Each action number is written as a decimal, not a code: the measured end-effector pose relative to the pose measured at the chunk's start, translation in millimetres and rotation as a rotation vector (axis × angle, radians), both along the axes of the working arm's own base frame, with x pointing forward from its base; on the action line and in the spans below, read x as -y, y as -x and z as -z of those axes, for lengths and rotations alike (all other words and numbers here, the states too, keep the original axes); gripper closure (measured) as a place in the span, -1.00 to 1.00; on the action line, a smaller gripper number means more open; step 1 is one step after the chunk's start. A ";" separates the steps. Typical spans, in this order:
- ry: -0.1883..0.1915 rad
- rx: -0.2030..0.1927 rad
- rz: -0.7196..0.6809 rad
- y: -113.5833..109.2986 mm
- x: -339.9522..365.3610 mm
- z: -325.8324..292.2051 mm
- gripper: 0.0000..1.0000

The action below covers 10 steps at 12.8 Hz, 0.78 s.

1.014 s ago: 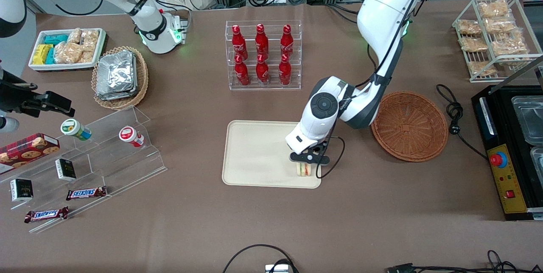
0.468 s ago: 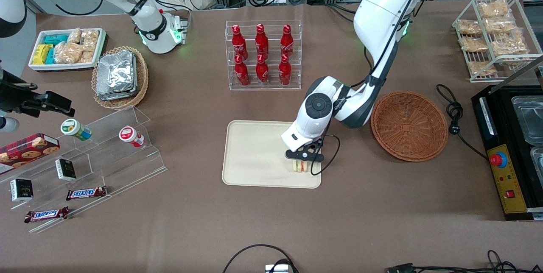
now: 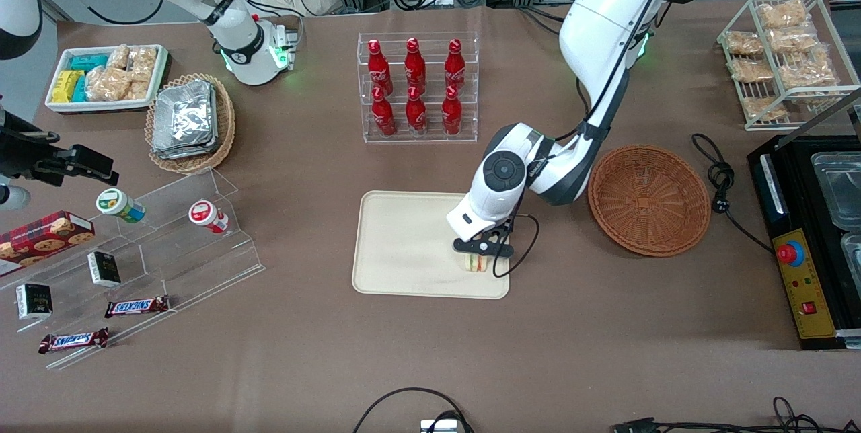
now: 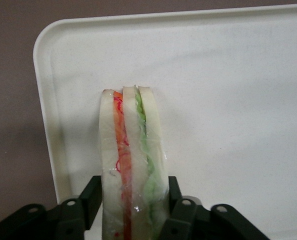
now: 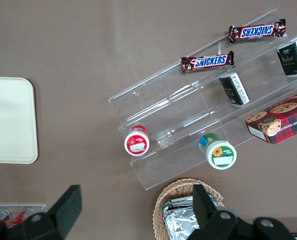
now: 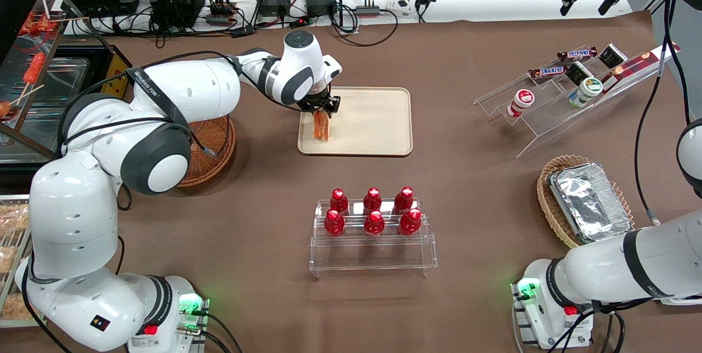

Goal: Place sandwich from basket to tray

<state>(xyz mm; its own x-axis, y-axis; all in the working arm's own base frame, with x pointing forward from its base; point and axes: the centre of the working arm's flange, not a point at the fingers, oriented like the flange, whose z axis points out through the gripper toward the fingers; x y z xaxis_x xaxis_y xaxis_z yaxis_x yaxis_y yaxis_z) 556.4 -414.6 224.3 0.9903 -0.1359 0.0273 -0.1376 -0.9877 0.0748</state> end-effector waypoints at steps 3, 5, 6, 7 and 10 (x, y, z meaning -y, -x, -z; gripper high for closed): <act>0.003 0.001 -0.005 -0.7 0.6 -1.4 -0.82; 0.013 -0.001 -0.025 -3.7 2.3 -7.0 -0.89; 0.010 -0.012 -0.038 -6.0 3.6 -12.7 -0.91; 0.001 -0.027 -0.047 -9.4 4.9 -21.3 -0.94; -0.017 -0.046 -0.068 -29.3 3.8 -66.5 -0.99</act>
